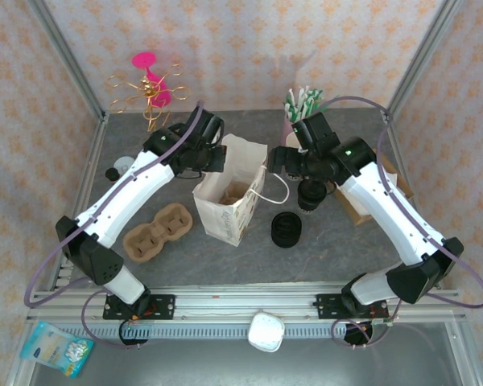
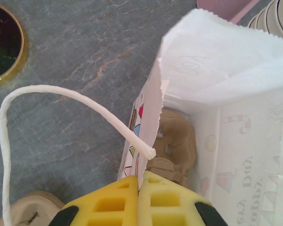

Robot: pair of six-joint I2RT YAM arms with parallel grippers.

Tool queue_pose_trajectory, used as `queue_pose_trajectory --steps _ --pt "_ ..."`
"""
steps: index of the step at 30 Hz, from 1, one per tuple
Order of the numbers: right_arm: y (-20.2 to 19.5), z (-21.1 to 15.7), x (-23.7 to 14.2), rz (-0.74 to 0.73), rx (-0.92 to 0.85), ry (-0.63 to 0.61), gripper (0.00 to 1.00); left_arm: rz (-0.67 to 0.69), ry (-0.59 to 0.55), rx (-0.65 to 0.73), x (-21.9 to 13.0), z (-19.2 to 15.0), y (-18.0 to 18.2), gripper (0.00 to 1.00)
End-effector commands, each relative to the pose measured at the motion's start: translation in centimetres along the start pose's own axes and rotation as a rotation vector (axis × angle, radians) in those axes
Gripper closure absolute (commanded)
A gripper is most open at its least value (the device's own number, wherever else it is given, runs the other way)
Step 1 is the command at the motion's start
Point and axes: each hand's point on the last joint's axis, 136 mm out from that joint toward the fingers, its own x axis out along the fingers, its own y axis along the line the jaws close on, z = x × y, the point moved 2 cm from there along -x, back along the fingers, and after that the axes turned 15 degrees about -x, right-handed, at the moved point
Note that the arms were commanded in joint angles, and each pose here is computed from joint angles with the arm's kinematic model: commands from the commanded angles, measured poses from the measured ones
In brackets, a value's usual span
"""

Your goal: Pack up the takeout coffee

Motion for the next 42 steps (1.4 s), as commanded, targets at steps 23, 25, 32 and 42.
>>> queue_pose_trajectory --steps 23,25,32,42 --pt "-9.1 -5.8 7.2 -0.250 0.125 0.188 0.08 -0.088 -0.142 -0.275 -3.1 1.7 2.3 0.59" --pt "-9.3 -6.3 8.0 -0.250 0.124 0.204 0.11 -0.111 -0.134 -0.277 -3.1 1.5 2.1 0.60" --pt "-9.9 -6.6 9.6 -0.281 0.096 0.245 0.09 -0.099 -0.134 -0.248 -2.8 1.3 2.6 0.62" --pt "-10.1 -6.8 11.5 -0.285 0.056 0.294 0.15 -0.085 -0.152 -0.256 -3.0 1.4 3.1 0.62"
